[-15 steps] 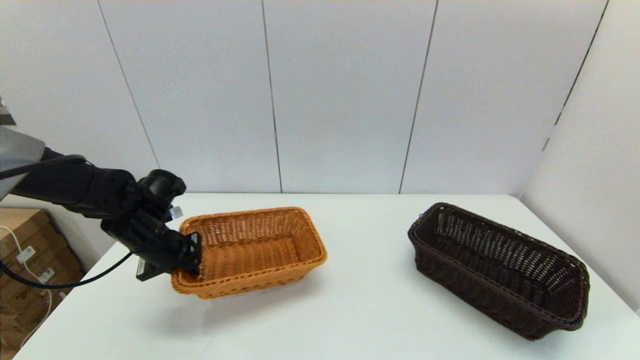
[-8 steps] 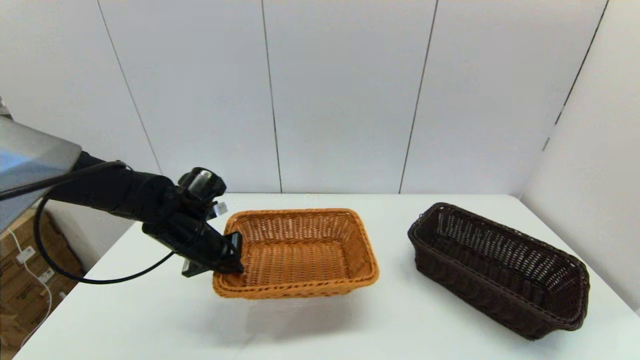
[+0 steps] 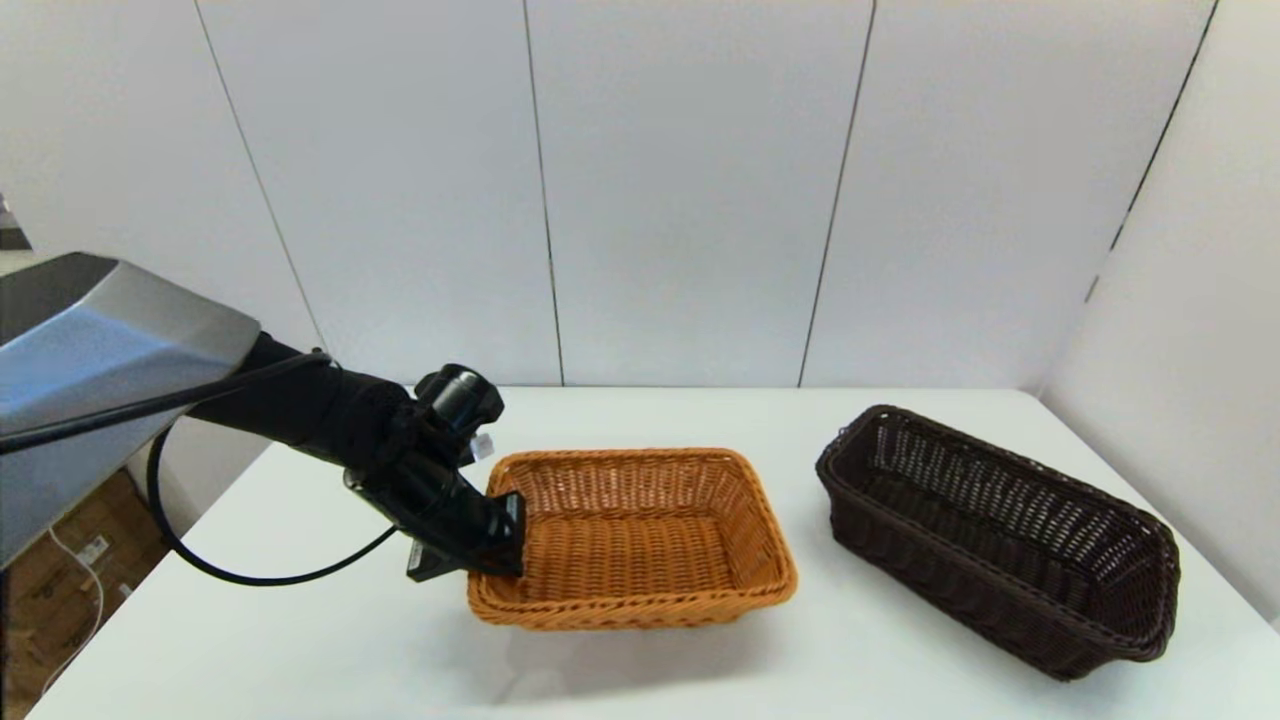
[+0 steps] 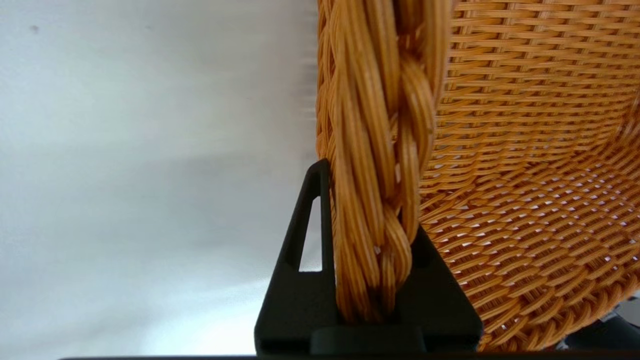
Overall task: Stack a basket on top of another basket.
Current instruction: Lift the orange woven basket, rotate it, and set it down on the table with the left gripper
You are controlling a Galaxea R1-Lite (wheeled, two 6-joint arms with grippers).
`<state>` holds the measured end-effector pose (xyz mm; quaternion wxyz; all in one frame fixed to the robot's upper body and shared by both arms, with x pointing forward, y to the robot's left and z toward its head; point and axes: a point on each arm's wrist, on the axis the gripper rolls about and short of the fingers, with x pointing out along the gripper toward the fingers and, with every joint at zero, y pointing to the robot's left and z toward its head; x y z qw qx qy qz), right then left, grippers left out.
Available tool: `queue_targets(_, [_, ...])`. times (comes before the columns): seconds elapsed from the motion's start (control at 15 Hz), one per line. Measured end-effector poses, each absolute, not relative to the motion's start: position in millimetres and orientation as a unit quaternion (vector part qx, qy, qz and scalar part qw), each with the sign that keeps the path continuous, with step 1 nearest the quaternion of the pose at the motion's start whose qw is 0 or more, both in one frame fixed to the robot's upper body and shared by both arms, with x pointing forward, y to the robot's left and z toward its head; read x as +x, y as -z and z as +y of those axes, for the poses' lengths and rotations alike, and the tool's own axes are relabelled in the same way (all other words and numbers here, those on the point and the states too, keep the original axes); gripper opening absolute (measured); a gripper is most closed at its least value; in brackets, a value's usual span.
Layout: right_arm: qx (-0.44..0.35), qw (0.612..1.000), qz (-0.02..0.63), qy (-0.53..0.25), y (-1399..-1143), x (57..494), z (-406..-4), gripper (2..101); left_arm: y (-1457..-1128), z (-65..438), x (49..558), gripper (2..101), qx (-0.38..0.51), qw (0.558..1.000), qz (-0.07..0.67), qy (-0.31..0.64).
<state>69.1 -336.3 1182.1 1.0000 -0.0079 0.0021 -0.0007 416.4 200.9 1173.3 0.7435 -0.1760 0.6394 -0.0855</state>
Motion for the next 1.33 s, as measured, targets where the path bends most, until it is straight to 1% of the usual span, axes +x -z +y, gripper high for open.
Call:
queue_targets(0.73, [-0.008,1.0,0.002,0.001,-1182,69,-336,98.0,-1167,198,420,15.1,-0.177,0.747,0.634,0.092])
queue_targets(0.87, [-0.008,1.0,0.002,0.001,-1182,69,-336,98.0,-1167,198,420,33.3,-0.177,0.747,0.634,0.093])
queue_targets(1.0, [-0.008,1.0,0.002,0.001,-1182,69,-336,98.0,-1168,198,420,48.3,-0.176,0.748,0.633,0.094])
queue_targets(1.2, [-0.007,1.0,0.002,0.001,-1182,69,-336,98.0,-1172,198,420,64.2,-0.179,0.755,0.623,0.1])
queue_targets(1.33, [-0.008,1.0,0.002,0.001,-1182,69,-336,98.0,-1183,198,419,71.5,-0.182,0.764,0.61,0.108])
